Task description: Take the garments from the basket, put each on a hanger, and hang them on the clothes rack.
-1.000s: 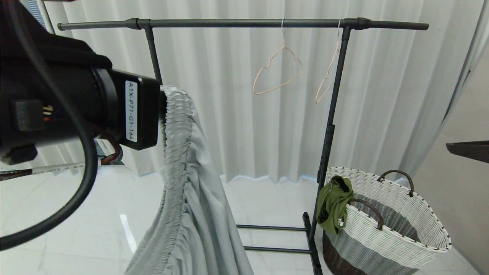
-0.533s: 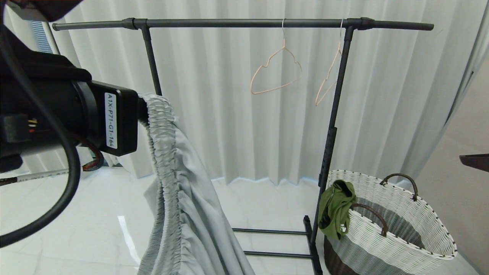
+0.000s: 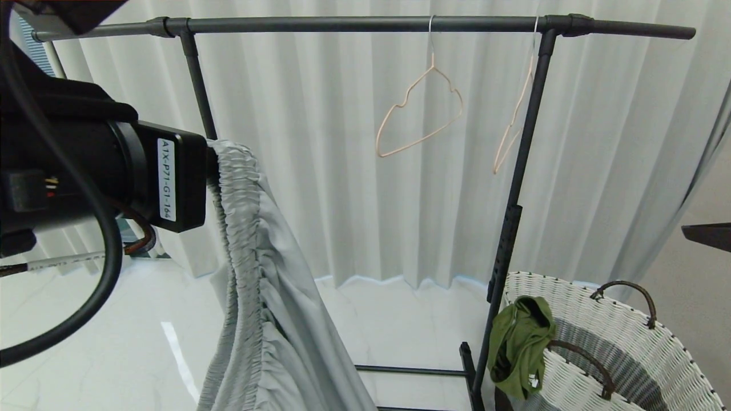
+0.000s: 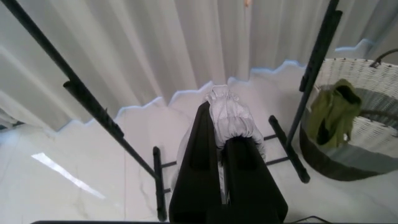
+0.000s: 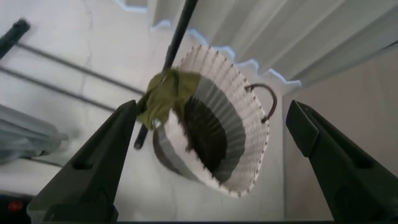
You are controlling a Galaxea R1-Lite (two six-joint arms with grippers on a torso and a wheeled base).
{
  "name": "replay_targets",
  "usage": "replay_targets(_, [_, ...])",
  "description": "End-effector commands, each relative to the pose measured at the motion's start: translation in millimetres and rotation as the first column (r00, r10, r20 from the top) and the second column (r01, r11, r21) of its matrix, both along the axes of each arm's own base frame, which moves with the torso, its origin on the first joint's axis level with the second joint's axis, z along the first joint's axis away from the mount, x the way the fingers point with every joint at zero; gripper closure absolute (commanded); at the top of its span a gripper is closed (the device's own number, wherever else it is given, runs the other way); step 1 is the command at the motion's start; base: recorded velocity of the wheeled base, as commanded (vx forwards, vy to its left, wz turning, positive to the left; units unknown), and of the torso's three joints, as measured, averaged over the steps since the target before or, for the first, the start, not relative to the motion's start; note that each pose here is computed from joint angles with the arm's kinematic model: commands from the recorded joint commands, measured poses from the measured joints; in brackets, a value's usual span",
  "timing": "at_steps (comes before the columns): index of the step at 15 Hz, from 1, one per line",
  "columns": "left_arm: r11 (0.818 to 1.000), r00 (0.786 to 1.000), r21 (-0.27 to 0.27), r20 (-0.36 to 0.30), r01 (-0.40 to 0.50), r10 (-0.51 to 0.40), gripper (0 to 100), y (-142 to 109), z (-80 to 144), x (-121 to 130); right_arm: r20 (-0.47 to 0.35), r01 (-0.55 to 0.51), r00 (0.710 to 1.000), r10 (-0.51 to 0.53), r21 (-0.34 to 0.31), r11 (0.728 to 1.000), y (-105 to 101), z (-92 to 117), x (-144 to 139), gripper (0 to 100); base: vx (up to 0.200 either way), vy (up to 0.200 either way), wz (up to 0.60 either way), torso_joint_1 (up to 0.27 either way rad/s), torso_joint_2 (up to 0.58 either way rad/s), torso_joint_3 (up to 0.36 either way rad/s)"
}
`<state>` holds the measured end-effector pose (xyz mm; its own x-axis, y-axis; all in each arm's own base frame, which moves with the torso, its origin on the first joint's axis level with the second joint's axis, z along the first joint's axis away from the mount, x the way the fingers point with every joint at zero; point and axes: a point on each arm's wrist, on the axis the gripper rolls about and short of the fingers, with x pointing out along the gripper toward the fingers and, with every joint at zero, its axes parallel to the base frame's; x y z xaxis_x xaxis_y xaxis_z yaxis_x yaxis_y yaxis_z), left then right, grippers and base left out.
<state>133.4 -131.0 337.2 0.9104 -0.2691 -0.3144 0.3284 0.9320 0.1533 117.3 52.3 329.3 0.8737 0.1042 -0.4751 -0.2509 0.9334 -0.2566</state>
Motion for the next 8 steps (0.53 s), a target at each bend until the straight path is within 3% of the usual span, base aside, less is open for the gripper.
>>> replay_targets(1, [1.000,1.000,0.001,0.000,0.000,0.000,100,-0.3,-0.1,0.2,-0.006,0.004,1.000,-0.005,-0.004,1.000,0.0,-2.9,1.5,0,0.200,0.000,0.00,0.002,0.00,0.002])
replay_targets(7, [1.000,1.000,0.002,-0.002,0.001,-0.001,100,-0.7,-0.4,0.6,-0.001,0.017,1.000,-0.017,-0.001,1.000,-1.3,-4.9,2.4,0,0.200,0.000,0.00,0.005,0.00,0.004])
replay_targets(8, [1.000,1.000,0.004,-0.004,0.001,-0.001,100,-0.8,-1.3,0.7,-0.001,0.023,1.000,-0.023,-0.001,1.000,-2.0,-4.9,2.7,0,0.000,0.000,0.00,0.000,0.00,0.000])
